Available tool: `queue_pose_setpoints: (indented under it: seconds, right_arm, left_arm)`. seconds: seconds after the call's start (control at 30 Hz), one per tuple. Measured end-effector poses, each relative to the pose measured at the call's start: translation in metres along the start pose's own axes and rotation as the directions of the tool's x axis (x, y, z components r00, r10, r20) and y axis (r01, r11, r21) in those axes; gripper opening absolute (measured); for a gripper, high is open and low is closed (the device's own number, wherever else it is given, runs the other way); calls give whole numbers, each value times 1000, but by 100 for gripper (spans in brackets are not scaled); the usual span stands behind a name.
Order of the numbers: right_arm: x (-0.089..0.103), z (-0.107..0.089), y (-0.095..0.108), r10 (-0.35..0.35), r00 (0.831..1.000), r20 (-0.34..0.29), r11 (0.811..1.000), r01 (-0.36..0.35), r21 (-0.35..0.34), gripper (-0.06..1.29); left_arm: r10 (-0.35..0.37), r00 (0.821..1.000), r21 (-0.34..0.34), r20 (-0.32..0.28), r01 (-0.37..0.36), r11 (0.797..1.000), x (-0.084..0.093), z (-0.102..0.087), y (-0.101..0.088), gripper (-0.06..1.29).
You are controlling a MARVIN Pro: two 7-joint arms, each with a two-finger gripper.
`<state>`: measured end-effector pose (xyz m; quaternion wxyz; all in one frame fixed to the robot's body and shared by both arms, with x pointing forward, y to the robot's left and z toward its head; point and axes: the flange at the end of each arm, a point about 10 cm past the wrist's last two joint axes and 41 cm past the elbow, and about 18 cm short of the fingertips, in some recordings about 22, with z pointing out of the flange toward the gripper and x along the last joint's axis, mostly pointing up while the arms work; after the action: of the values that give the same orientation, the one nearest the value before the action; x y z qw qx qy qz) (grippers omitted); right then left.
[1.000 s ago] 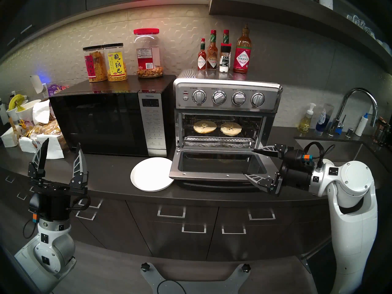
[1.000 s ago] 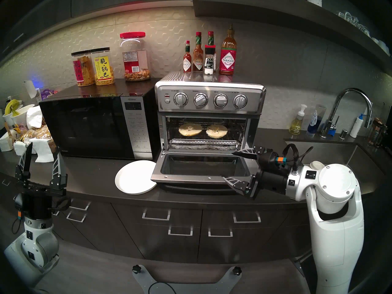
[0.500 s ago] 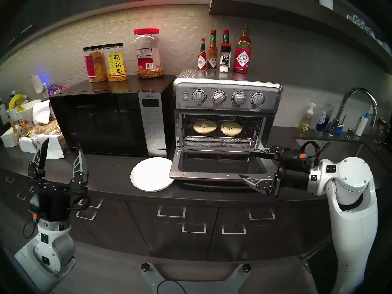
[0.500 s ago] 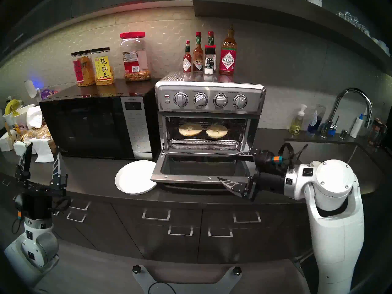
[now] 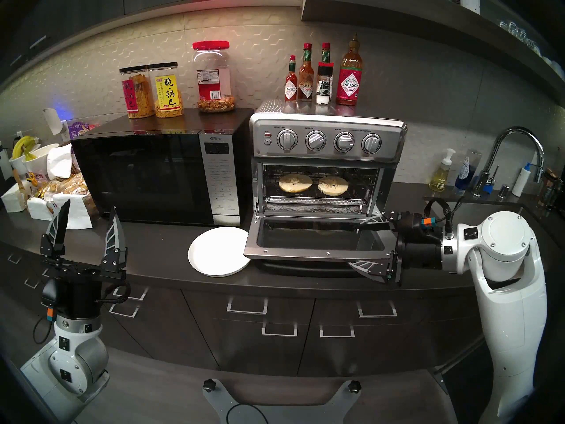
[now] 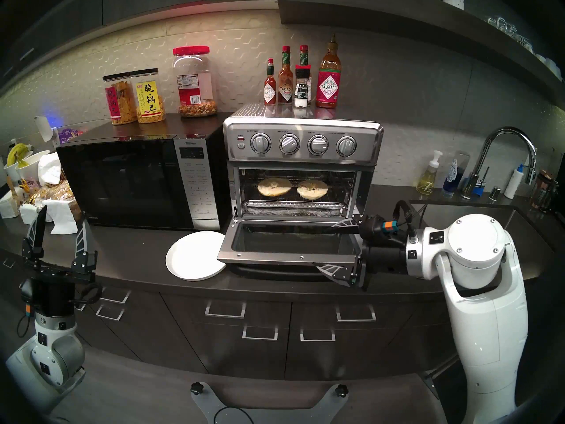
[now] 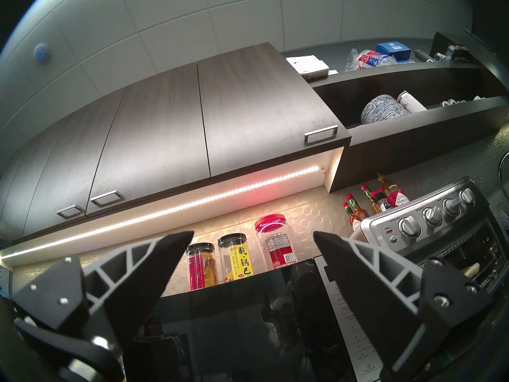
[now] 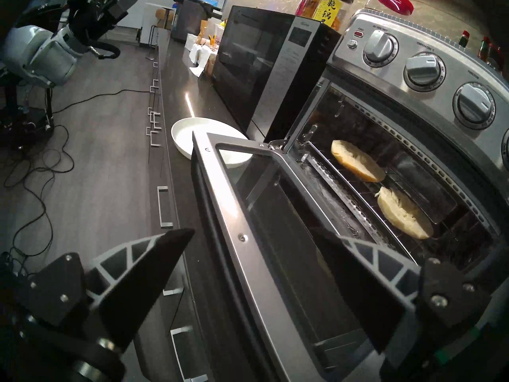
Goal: Open the oven and place the bagel inside on the rack
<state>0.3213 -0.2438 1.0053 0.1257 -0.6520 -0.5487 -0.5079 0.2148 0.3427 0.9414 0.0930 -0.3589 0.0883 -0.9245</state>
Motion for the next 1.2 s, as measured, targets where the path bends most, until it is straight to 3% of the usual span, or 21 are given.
queue_pose_setpoints:
  seconds: [0.47, 0.7, 1.2]
  right_arm:
    - [8, 0, 5, -51, 998, 43, 998, 50, 29, 123]
    - [9, 1, 6, -38, 998, 49, 998, 35, 52, 123]
    - [11, -1, 13, -18, 998, 61, 1000, 17, 18, 124]
  left_arm:
    - [0, 1000, 0, 0, 0, 1000, 0, 0, 0, 123]
    - [0, 1000, 0, 0, 0, 1000, 0, 0, 0, 123]
    - [1, 1000, 0, 0, -1, 1000, 0, 0, 0, 123]
